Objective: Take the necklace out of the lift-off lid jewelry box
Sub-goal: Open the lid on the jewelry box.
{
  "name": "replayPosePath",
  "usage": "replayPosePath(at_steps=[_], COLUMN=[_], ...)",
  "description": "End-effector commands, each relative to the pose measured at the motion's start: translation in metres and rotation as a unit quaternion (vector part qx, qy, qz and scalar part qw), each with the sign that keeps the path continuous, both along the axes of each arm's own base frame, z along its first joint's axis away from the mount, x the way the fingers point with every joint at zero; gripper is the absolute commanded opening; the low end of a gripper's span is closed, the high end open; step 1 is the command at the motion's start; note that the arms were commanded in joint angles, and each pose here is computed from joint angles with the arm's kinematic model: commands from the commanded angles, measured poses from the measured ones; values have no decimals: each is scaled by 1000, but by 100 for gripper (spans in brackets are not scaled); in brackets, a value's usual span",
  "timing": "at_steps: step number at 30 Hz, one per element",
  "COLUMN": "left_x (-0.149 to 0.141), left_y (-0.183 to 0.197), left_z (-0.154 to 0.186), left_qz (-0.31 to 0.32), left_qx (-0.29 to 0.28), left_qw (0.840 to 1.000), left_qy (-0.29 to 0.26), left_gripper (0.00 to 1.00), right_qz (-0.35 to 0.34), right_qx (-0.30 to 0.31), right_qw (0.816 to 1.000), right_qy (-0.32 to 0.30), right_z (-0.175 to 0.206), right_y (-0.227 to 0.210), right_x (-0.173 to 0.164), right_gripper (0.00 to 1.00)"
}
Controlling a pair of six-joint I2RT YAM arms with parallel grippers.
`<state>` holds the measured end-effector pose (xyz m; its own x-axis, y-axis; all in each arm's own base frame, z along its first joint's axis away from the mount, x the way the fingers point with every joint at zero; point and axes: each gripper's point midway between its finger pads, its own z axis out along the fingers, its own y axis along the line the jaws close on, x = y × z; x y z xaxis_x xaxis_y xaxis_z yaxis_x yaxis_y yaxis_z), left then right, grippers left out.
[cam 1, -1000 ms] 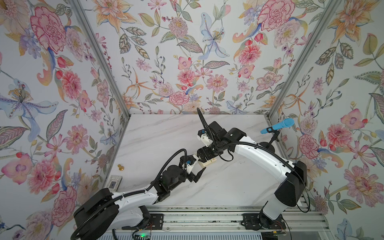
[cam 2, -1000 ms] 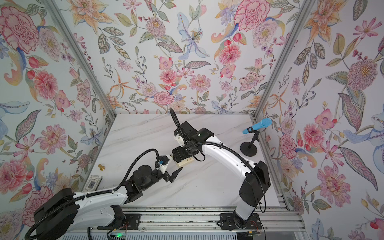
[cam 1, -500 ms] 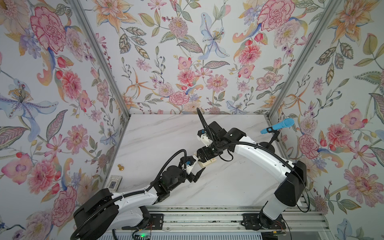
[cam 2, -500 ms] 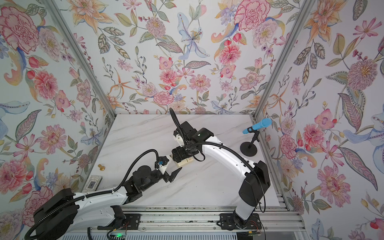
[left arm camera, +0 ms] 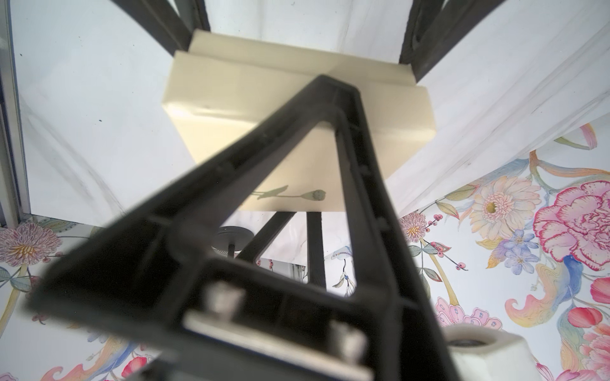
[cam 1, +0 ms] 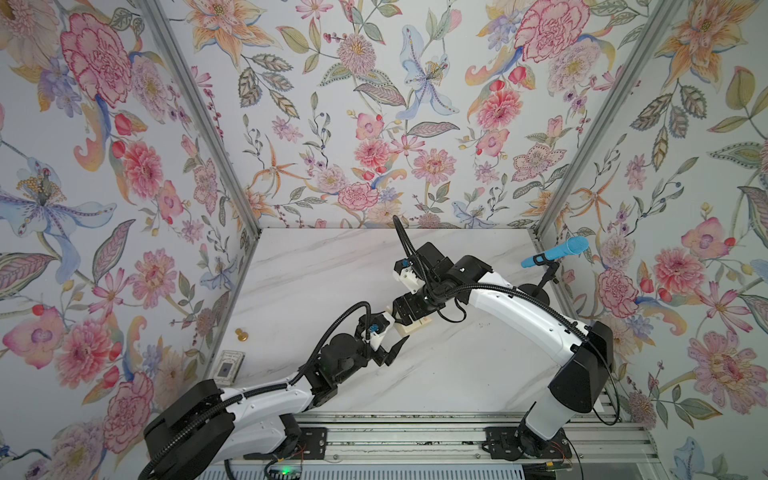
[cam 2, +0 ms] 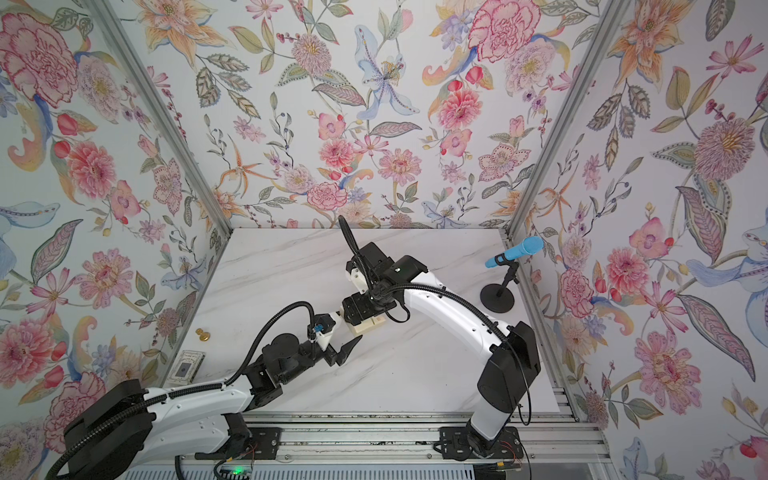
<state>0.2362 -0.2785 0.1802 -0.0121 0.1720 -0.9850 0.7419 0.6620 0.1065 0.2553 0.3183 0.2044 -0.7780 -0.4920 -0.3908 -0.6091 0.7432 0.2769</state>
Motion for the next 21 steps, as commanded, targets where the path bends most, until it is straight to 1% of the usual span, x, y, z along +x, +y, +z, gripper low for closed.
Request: replayPosePath(at_steps=[1, 21], left_x=[1, -1], left_y=[5, 6], left_z=[0, -5], left_qz=[4, 1], left_qx=[-1, -3], left_qw=[1000, 1000], left_qy=[-6, -10], left_gripper=[82, 82], right_qz=[-4, -13], right_qx=[11, 46], right_qw=[1000, 999], right_qy=[-3, -8], right_z=[16, 39], right_y=[-1, -7], right_x=[1, 3], right_gripper=[83, 82])
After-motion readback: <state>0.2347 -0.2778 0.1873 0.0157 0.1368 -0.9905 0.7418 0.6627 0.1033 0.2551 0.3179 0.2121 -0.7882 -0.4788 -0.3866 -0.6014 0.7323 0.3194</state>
